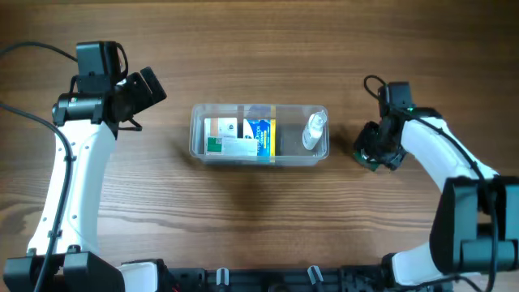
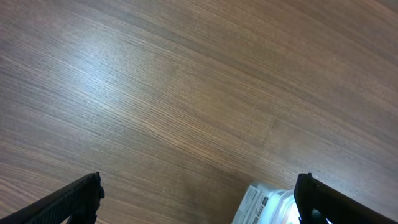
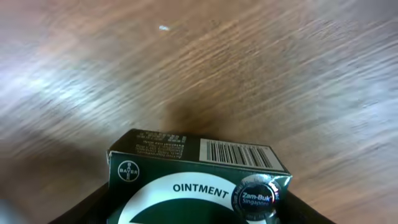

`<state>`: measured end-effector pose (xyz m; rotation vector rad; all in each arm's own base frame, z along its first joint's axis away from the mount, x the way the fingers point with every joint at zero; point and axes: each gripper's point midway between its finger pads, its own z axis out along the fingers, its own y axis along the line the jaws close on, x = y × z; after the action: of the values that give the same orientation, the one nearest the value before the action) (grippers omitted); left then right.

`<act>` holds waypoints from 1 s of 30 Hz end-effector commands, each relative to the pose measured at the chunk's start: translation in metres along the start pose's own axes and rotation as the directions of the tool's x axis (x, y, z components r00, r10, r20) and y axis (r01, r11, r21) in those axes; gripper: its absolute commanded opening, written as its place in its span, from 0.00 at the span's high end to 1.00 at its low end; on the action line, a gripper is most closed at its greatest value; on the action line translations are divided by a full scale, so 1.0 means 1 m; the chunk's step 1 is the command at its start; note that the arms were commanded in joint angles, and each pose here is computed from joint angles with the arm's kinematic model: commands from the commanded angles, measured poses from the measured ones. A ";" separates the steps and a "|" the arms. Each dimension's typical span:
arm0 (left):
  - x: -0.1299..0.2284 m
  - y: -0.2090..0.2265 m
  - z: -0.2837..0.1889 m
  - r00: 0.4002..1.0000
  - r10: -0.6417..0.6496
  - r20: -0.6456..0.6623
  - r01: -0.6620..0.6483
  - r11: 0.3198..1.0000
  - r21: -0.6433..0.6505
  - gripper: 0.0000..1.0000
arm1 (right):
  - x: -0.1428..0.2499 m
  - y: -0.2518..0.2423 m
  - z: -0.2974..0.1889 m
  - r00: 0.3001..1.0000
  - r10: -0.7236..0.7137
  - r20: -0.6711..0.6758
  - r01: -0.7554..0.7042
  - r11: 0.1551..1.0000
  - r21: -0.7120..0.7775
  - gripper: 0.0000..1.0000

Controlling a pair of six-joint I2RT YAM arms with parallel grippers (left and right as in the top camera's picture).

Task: Pack container
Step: 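Carry the Zam-Buk box into the container beside the bottle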

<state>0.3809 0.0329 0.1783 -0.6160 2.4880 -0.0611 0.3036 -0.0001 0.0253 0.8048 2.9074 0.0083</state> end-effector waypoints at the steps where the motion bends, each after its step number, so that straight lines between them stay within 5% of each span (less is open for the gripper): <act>1: -0.003 0.002 -0.004 1.000 -0.017 0.016 0.017 1.000 -0.002 0.00 | -0.029 0.016 -0.062 0.988 -0.074 0.137 0.085 0.993 -0.079 0.42; 12: -0.003 0.002 -0.004 1.000 -0.017 0.016 0.017 1.000 -0.002 0.00 | -0.007 0.032 -0.188 0.956 -0.137 0.260 0.203 0.948 -0.245 0.42; 23: -0.003 0.002 -0.004 1.000 -0.017 0.016 0.017 1.000 -0.002 0.00 | 0.058 0.132 -0.206 0.895 -0.316 0.316 0.424 0.823 -0.378 0.45; 30: -0.003 0.002 -0.004 1.000 -0.017 0.016 0.017 1.000 -0.002 0.00 | 0.085 0.180 -0.159 0.857 -0.452 0.248 0.514 0.788 -0.338 0.45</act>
<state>0.3810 0.0329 0.1784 -0.6159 2.4877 -0.0612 0.2968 0.1849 0.1940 0.0028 2.7042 0.4692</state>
